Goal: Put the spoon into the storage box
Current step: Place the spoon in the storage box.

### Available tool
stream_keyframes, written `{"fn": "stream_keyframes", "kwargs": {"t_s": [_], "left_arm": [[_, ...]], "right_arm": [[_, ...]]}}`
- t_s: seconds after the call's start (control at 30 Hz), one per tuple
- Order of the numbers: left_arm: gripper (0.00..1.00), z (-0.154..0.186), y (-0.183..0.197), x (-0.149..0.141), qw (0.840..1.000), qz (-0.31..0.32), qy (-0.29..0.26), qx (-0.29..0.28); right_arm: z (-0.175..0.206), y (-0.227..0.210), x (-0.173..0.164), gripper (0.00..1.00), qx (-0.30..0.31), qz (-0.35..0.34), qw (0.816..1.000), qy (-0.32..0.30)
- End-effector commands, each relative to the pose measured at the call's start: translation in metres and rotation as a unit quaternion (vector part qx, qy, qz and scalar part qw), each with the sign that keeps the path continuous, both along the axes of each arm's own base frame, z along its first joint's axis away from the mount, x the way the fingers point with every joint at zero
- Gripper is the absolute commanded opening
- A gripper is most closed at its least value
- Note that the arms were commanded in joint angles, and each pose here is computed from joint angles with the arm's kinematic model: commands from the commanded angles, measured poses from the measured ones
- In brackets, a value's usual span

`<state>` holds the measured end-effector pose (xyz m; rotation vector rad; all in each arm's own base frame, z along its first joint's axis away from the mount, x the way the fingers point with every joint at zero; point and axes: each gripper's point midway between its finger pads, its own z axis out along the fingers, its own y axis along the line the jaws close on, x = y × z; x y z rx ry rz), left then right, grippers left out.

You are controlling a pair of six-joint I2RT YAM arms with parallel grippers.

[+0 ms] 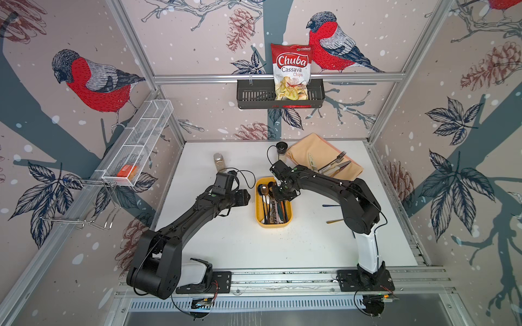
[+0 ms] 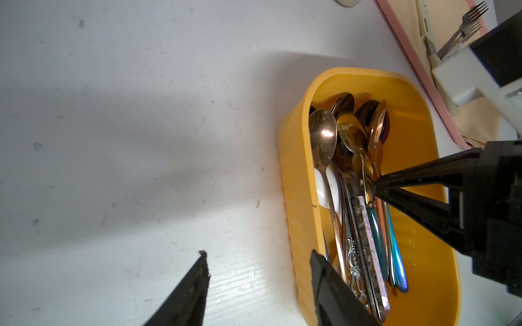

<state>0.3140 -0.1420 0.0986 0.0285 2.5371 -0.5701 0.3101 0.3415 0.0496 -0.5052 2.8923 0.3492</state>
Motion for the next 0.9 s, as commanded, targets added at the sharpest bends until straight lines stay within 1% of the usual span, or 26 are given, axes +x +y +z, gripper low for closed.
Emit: {"fn": "stream_keyframes", "kwargs": {"t_s": [0.0, 0.1, 0.23, 0.37, 0.53, 0.6, 0.7, 0.8, 0.87], "left_arm": [[0.60, 0.010, -0.002, 0.005, 1.000, -0.001, -0.018, 0.000], [0.60, 0.014, -0.002, 0.006, 1.000, -0.003, -0.026, 0.006], [0.60, 0.018, -0.004, 0.007, 0.999, -0.007, -0.033, 0.014], [0.60, 0.023, -0.009, 0.007, 0.999, -0.017, -0.043, 0.026], [0.60, 0.030, -0.018, 0.009, 0.998, -0.030, -0.052, 0.035], [0.60, 0.035, -0.021, 0.011, 0.997, -0.035, -0.056, 0.037], [0.60, 0.043, -0.026, 0.013, 0.996, -0.042, -0.066, 0.039], [0.60, 0.050, -0.030, 0.016, 0.996, -0.046, -0.070, 0.040], [0.60, 0.057, -0.034, 0.018, 0.995, -0.048, -0.075, 0.040]], "right_arm": [[0.006, -0.004, 0.005, 0.24, -0.012, -0.005, 1.000, -0.016], [0.013, -0.009, 0.007, 0.31, -0.018, -0.011, 0.999, -0.028], [0.023, -0.015, 0.008, 0.36, -0.026, -0.016, 0.999, -0.041], [0.037, -0.027, 0.007, 0.39, -0.040, -0.024, 0.997, -0.056], [0.061, -0.048, 0.007, 0.41, -0.045, -0.046, 0.995, -0.076], [0.072, -0.062, 0.007, 0.41, -0.041, -0.065, 0.994, -0.083], [0.083, -0.097, 0.009, 0.41, -0.034, -0.110, 0.989, -0.091], [0.087, -0.144, 0.011, 0.43, -0.024, -0.176, 0.980, -0.094], [0.088, -0.180, 0.012, 0.43, -0.013, -0.228, 0.969, -0.096]]}}
